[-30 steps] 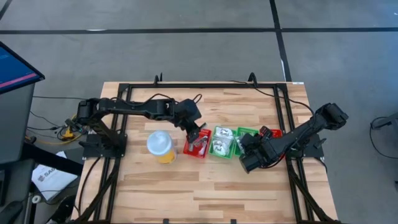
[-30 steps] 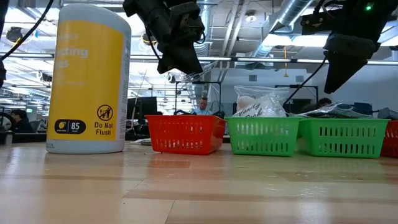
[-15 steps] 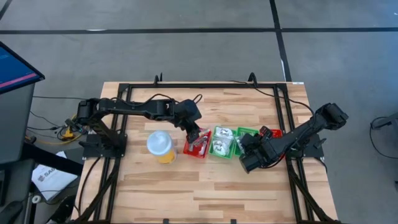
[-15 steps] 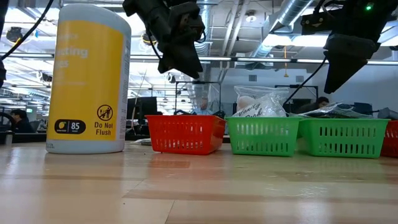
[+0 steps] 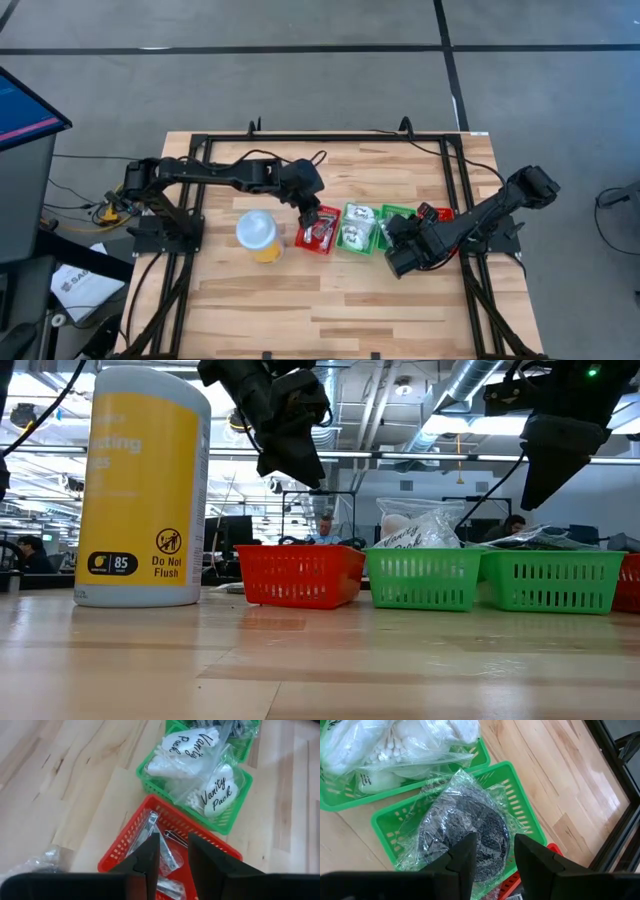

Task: Pick & Place Travel size toiletries
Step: Put the black hairbrush into the right green bin

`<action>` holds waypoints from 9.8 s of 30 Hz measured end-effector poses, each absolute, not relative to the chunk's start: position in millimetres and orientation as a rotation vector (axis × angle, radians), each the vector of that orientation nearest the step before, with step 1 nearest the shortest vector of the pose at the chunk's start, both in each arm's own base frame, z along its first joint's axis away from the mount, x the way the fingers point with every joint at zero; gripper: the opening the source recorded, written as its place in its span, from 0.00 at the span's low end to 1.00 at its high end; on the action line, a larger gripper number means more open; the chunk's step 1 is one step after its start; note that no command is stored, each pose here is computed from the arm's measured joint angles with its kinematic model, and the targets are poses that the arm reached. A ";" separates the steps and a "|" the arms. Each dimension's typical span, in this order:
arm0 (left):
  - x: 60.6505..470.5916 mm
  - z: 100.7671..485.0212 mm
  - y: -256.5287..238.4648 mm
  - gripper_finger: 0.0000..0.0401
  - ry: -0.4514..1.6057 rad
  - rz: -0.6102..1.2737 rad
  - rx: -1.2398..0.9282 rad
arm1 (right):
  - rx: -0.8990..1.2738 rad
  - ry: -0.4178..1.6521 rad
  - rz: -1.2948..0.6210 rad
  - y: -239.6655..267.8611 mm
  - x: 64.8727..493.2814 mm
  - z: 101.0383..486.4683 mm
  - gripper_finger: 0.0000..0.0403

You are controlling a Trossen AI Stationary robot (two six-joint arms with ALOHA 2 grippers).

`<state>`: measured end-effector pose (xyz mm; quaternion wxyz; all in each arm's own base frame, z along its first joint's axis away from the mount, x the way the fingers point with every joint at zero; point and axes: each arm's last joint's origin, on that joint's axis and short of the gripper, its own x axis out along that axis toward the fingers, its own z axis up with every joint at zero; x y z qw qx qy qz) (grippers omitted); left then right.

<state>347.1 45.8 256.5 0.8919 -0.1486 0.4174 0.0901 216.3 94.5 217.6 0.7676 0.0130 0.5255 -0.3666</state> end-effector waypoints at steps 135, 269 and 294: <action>284.8 123.5 184.4 0.41 1.035 0.531 -0.367 | 0.027 1.048 -0.696 80.0 244.5 218.1 0.31; 228.5 129.0 102.0 0.00 1.060 0.339 -0.229 | 0.033 1.022 -0.677 80.0 248.6 218.4 0.30; 220.8 210.7 106.7 0.00 0.722 0.552 -0.101 | 0.051 1.015 -0.701 69.9 251.4 211.7 0.30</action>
